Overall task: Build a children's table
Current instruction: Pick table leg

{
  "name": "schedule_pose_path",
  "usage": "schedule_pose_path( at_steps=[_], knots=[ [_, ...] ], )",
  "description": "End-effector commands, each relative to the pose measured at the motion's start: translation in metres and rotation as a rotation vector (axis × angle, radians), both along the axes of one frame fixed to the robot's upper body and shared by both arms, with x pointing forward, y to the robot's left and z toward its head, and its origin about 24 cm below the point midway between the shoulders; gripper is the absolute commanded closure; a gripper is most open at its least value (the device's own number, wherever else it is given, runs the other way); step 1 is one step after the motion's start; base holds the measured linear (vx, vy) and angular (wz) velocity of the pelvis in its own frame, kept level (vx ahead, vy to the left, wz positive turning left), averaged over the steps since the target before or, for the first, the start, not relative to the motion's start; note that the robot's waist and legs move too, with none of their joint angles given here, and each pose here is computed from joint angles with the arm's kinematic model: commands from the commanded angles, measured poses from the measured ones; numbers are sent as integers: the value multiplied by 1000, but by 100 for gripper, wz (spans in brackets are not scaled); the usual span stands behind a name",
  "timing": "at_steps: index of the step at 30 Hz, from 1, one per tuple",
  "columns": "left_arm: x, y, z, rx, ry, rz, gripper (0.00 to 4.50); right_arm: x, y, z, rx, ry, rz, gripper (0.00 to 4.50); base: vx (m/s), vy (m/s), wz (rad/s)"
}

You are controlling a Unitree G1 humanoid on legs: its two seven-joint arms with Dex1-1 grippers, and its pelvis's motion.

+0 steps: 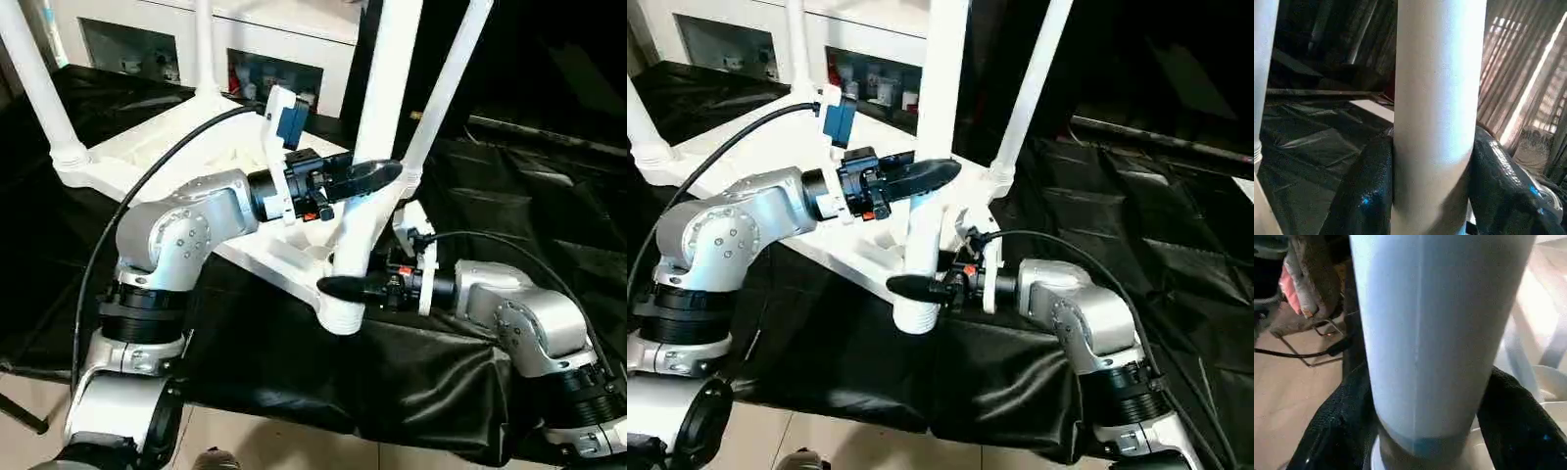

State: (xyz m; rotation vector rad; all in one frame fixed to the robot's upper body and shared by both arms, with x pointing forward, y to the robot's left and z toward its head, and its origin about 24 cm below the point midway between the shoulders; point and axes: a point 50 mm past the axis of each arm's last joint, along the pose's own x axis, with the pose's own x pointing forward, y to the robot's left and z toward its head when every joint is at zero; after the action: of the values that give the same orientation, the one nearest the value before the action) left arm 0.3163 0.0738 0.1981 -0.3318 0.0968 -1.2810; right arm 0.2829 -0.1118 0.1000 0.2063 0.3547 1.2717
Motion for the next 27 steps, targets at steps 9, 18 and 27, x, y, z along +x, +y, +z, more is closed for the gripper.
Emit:
schedule_pose_path(
  at_steps=[9, 18, 27],
  knots=[
    [-1, -6, 6, -11, -30, -31, 271, 2, -8, 2, 14, 37, -23, 195, 0, 0, 0],
    [0, -6, 8, -24, -33, -27, 273, -1, -9, 0, 9, 60, -9, 255, 0, 0, 0],
    [-1, -5, 9, 0, -79, -19, 203, 2, -11, 0, 4, 38, -43, 257, 0, 0, 0]
  ],
)
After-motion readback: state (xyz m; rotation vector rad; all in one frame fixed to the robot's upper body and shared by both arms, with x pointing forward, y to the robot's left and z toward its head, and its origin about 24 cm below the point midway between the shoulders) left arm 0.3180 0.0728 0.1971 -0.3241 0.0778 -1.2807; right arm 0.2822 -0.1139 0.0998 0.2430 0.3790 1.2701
